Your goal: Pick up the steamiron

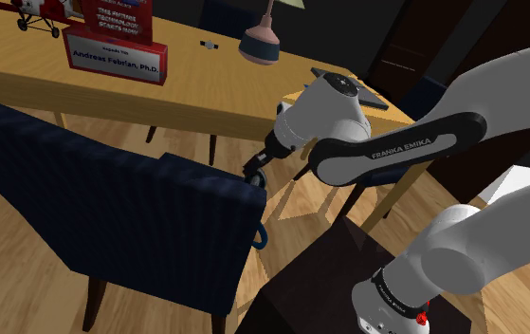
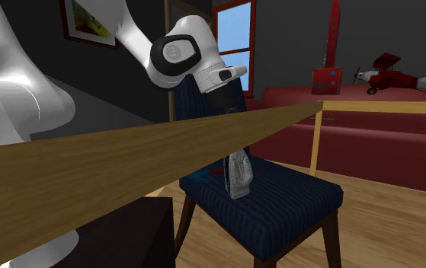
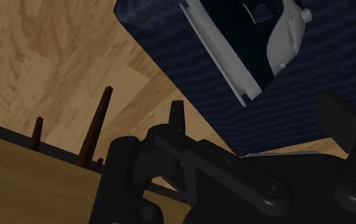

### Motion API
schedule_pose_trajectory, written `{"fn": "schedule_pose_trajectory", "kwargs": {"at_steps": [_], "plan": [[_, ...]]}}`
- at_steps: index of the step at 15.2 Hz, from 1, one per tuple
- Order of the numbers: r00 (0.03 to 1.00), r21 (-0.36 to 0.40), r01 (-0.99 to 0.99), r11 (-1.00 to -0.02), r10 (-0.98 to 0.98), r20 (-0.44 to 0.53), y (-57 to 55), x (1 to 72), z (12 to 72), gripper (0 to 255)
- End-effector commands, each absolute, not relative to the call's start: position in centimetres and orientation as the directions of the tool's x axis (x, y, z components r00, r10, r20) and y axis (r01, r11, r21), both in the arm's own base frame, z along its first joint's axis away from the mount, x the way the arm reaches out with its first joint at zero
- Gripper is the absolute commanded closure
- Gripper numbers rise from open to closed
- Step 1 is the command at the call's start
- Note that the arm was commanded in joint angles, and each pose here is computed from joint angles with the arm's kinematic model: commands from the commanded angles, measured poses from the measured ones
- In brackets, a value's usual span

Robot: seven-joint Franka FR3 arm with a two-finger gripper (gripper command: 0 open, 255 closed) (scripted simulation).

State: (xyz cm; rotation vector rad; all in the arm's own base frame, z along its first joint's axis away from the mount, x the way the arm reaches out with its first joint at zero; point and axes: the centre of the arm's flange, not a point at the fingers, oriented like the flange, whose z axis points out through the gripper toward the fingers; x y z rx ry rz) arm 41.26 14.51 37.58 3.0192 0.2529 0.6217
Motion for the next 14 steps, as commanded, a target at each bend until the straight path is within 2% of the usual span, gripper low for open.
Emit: {"fn": "schedule_pose_trajectory", "kwargs": {"at_steps": [1, 2, 14], "plan": [[0.906, 0.080, 0.150, -0.985, 0.169, 0.389, 14.5, 41.3, 37.4, 0], [0.906, 0.080, 0.150, -0.985, 0.169, 0.389, 14.5, 41.3, 37.4, 255], [0.906, 0.080, 0.150, -0.985, 0.169, 0.389, 14.5, 41.3, 39.0, 255]]}}
